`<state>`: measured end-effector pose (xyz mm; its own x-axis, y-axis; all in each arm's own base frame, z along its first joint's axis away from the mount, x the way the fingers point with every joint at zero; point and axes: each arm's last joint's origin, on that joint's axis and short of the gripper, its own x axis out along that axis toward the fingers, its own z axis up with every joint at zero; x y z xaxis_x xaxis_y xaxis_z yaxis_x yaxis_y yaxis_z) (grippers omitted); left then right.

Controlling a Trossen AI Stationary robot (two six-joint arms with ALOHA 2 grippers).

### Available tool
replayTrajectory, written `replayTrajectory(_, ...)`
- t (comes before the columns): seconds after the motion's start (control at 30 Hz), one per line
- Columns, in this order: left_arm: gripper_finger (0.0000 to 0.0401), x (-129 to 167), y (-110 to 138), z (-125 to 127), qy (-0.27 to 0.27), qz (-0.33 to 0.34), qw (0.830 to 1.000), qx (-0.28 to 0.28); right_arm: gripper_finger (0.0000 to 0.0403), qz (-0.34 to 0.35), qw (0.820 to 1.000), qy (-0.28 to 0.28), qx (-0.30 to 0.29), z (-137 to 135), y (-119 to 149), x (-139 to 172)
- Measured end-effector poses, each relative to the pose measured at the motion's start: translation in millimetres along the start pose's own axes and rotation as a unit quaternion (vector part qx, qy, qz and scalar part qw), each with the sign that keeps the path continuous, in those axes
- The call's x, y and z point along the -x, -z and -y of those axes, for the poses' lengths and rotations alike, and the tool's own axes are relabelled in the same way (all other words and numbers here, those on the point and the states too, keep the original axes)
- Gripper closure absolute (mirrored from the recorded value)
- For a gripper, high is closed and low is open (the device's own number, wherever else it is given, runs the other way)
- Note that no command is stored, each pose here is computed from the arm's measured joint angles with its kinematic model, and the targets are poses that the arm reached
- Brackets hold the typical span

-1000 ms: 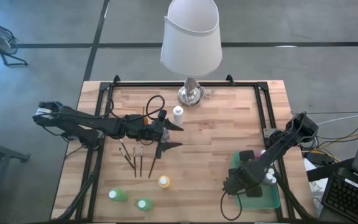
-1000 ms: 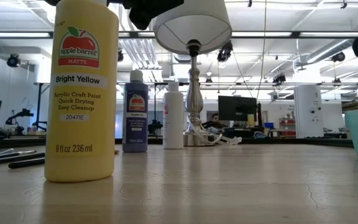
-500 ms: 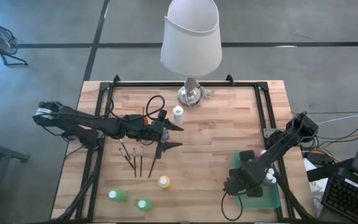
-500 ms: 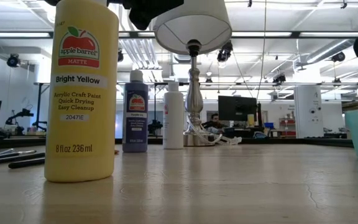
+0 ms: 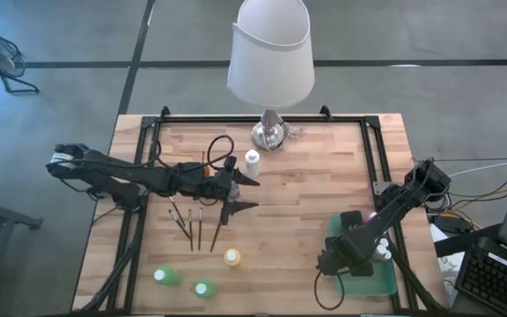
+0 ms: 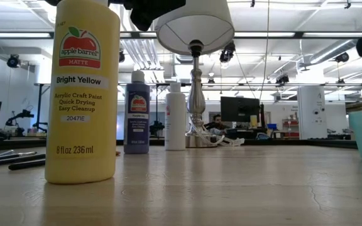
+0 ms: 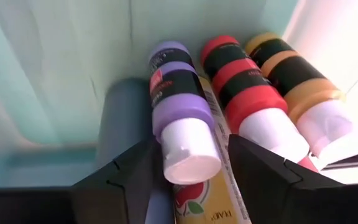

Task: Pick & Place Paint Supplies
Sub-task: Put the purple paint bottle into the green bin, then put the white paint bottle into the green bin

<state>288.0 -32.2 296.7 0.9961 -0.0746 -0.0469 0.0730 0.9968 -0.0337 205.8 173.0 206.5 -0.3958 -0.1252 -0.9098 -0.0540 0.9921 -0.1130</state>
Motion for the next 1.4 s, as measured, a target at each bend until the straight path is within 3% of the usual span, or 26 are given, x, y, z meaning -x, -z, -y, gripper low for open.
replayTrajectory(0.2, 0.0117, 0, 0, 0, 0.0, 0.0, 1.0, 0.0, 0.0192, 0.008, 1.0, -0.006, -0.001, -1, 0, 6)
replayTrajectory(0.7, 0.0117, 0, 0, 0, 0.001, 0.0, 1.0, 0.0, 0.0221, 0.024, 1.0, 0.007, -0.015, -1, 6, 35)
replayTrajectory(1.17, 0.0117, 0, 0, 0, 0.001, 0.0, 1.0, -0.003, 0.0255, 0.136, 0.988, -0.052, -0.051, -7, 11, 96)
replayTrajectory(1.4, 0.0117, 11, -12, 1, 0.013, -0.024, 1.0, 0.0, 0.0298, 0.24, 0.97, -0.016, -0.027, -3, 15, 126)
